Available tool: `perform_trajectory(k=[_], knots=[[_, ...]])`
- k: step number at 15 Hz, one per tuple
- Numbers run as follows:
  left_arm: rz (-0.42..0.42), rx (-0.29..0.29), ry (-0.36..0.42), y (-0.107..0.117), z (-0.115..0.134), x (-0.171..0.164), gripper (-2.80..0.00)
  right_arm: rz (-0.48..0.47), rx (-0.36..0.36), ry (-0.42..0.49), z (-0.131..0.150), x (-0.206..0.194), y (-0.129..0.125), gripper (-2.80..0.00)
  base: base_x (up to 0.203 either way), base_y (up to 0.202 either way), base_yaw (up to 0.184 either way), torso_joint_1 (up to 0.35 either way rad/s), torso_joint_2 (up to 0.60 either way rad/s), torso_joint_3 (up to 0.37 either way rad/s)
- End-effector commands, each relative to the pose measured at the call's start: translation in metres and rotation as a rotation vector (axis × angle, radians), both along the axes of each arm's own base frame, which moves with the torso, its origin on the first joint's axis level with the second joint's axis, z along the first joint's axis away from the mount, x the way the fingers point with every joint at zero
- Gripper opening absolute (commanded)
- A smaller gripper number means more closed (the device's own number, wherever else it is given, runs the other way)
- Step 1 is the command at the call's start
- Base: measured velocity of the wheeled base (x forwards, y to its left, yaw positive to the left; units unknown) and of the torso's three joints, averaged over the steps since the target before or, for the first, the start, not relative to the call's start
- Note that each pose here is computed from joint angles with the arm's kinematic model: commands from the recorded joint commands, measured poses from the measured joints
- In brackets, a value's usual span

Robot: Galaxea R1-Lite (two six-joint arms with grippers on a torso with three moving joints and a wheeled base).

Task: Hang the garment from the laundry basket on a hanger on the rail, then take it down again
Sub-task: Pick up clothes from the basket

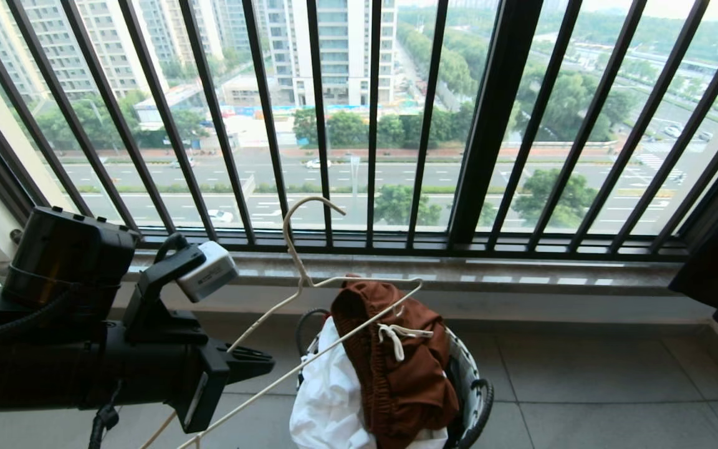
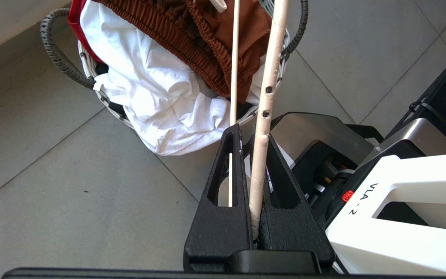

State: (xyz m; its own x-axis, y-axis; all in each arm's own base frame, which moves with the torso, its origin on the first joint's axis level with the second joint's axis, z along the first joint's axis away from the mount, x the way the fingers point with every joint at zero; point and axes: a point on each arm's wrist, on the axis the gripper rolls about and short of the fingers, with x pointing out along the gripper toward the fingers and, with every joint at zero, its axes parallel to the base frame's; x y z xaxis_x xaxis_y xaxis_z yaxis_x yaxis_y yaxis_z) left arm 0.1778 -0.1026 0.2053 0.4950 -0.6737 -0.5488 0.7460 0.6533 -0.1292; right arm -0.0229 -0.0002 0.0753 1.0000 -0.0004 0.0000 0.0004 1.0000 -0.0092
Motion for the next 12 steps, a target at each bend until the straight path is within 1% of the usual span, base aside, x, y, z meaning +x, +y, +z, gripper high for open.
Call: perform_trajectory(k=[1,12], knots=[[-0.002,-0.004,-0.006,0.0006,0.0014,-0.0013,-2.80,0.000,0.000,0.002,0.0000,0.0001,0.0000,-2.80,0.000,0.000,0.000,0.000,0.00,-0.196],[-0.001,-0.007,-0.010,0.0008,0.0023,-0.0017,-2.80,0.000,-0.002,0.002,0.0000,0.0001,0.0000,-2.80,0.000,0.000,0.000,0.004,0.00,-0.200]])
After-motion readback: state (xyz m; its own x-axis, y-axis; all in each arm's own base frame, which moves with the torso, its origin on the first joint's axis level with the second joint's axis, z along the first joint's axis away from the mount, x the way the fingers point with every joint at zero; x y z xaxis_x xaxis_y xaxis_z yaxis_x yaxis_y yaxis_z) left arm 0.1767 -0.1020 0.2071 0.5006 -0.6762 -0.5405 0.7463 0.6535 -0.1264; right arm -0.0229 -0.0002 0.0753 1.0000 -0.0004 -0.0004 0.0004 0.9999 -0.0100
